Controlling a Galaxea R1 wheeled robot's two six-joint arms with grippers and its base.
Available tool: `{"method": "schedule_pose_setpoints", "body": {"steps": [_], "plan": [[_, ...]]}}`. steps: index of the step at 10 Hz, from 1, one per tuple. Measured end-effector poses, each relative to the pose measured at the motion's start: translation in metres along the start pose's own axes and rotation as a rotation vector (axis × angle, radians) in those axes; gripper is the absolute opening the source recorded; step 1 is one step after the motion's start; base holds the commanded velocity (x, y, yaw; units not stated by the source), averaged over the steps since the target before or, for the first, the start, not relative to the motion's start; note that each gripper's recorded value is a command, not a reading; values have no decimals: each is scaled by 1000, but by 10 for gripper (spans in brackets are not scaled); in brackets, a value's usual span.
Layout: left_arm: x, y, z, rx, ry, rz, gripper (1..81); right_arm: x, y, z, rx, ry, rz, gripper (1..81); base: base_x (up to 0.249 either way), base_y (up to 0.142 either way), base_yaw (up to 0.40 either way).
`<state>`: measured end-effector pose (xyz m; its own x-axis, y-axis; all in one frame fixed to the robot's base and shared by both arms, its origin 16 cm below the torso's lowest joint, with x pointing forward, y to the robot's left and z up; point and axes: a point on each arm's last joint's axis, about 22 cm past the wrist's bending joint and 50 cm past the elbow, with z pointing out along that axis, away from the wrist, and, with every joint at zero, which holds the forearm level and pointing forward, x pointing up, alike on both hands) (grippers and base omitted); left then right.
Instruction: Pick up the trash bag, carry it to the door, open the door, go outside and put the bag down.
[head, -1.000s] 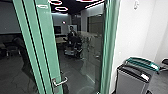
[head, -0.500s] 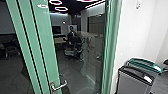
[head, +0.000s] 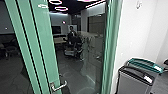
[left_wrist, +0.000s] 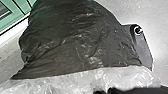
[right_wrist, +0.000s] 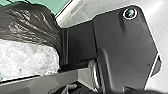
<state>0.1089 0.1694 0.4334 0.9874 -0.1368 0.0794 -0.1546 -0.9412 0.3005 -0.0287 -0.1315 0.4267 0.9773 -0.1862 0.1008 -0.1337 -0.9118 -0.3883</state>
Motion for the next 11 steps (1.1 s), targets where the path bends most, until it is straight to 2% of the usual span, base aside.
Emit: {"method": "schedule_pose_setpoints", "body": {"steps": [2,11], "plan": [[5,0,0,1,7,1,10,0,0,0,0,0,-1,811,0,0,0],[3,0,0,1,5,9,10,1,-2,1,2,0,-1,811,0,0,9]]}}
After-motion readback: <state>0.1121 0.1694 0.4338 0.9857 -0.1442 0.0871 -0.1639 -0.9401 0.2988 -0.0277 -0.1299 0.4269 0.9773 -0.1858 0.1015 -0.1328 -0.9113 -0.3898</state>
